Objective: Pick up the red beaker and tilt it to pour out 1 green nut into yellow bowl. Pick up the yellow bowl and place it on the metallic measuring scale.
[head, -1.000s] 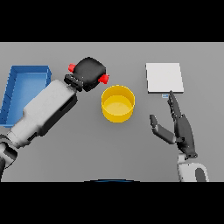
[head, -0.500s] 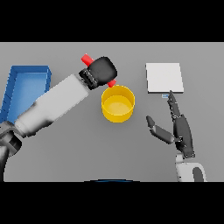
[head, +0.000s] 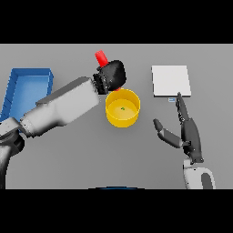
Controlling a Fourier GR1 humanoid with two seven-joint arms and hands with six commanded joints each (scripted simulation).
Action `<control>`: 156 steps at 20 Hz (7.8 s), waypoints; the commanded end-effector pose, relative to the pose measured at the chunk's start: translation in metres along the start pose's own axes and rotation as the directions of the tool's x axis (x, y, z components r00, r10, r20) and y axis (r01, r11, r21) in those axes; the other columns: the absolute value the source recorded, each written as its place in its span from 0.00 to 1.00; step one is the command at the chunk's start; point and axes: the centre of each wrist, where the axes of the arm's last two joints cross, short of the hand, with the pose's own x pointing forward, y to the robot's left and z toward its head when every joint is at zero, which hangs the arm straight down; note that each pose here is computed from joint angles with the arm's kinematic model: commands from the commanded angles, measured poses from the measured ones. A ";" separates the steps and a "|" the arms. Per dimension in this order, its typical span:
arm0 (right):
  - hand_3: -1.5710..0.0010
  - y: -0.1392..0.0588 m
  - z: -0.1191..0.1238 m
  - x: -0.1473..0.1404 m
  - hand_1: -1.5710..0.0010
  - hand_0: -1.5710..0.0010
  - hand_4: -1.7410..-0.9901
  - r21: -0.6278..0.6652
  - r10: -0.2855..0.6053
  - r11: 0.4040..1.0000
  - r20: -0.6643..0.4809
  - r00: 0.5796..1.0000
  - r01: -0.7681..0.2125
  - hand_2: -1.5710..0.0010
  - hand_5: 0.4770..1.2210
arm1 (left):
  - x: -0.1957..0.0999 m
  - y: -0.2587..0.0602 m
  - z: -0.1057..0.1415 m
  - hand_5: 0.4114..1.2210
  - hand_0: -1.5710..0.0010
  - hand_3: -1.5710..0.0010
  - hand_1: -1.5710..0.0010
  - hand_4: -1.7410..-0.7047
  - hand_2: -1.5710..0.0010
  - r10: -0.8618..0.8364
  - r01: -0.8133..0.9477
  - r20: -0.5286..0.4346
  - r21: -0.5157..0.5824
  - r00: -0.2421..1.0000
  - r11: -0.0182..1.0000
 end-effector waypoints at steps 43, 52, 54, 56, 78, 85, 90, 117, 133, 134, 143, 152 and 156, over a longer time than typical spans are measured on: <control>1.00 -0.001 -0.003 -0.006 1.00 1.00 0.77 0.085 0.026 0.996 0.056 0.998 -0.031 1.00 0.27 | -0.077 -0.253 0.165 1.00 0.00 0.00 0.00 0.00 0.00 0.737 -0.542 -0.269 0.826 -0.620 -0.154; 1.00 0.001 -0.003 -0.006 1.00 1.00 0.78 0.084 0.011 0.996 0.039 0.999 -0.014 1.00 0.26 | -0.038 -0.246 0.174 0.45 0.07 0.16 0.14 0.36 0.19 0.702 -0.564 -0.266 0.793 -0.660 -0.230; 1.00 -0.002 -0.003 -0.004 1.00 1.00 0.79 0.082 0.027 0.996 0.050 0.998 -0.031 1.00 0.26 | -0.037 -0.245 0.184 0.36 0.40 0.46 0.45 0.59 0.48 0.719 -0.597 -0.236 0.745 -0.653 -0.298; 1.00 -0.003 -0.003 -0.007 1.00 1.00 0.78 0.078 0.018 0.997 0.047 0.999 -0.021 1.00 0.26 | -0.036 -0.246 0.192 0.31 0.62 0.66 0.65 0.74 0.67 0.724 -0.634 -0.247 0.702 -0.644 -0.325; 1.00 0.010 -0.074 0.044 1.00 1.00 0.78 0.414 0.616 0.523 0.421 0.665 -0.746 1.00 0.21 | -0.028 -0.231 0.177 0.34 1.00 1.00 1.00 0.90 1.00 0.777 -0.652 -0.214 0.694 -0.592 -0.306; 1.00 0.034 -0.105 0.044 1.00 1.00 0.78 0.459 0.627 0.231 0.604 0.492 -0.858 1.00 0.22 | -0.027 -0.238 0.182 0.35 1.00 1.00 1.00 0.90 1.00 0.780 -0.657 -0.212 0.687 -0.589 -0.310; 1.00 0.053 -0.119 0.038 1.00 1.00 0.78 0.507 0.600 0.073 0.666 0.444 -0.859 1.00 0.24 | -0.029 -0.237 0.185 0.35 1.00 1.00 1.00 0.90 1.00 0.777 -0.658 -0.216 0.686 -0.591 -0.310; 0.25 0.079 -0.141 0.035 0.08 0.08 0.06 0.583 0.600 -0.140 0.693 0.400 -0.800 0.15 0.96 | -0.032 -0.244 0.188 0.37 1.00 1.00 1.00 0.92 1.00 0.792 -0.675 -0.229 0.680 -0.566 -0.285; 0.25 0.043 -0.149 0.094 0.00 0.03 0.00 0.536 0.705 -0.073 0.625 0.337 -0.841 0.03 1.00 | -0.035 -0.243 0.188 0.36 1.00 1.00 1.00 0.91 1.00 0.795 -0.666 -0.206 0.682 -0.571 -0.302; 0.25 0.037 -0.152 0.098 0.00 0.03 0.00 0.532 0.719 -0.069 0.613 0.327 -0.844 0.03 1.00 | -0.034 -0.242 0.188 0.36 1.00 1.00 1.00 0.90 1.00 0.793 -0.664 -0.201 0.681 -0.574 -0.308; 0.27 -0.022 -0.195 0.096 0.00 0.00 0.00 0.446 0.836 0.024 0.482 0.262 -0.895 0.01 1.00 | -0.033 -0.234 0.193 0.41 1.00 1.00 1.00 0.86 1.00 0.774 -0.650 -0.204 0.689 -0.599 -0.321; 0.23 -0.056 -0.212 0.050 0.00 0.00 0.00 0.487 0.904 0.095 0.323 0.280 -0.868 0.06 1.00 | -0.035 -0.227 0.194 0.46 1.00 1.00 1.00 0.85 1.00 0.750 -0.643 -0.225 0.693 -0.622 -0.326; 0.15 -0.055 -0.212 0.038 0.00 0.00 0.00 0.503 0.905 0.103 0.311 0.291 -0.858 0.11 1.00 | -0.033 -0.229 0.190 0.49 1.00 1.00 1.00 0.85 1.00 0.754 -0.655 -0.242 0.689 -0.611 -0.311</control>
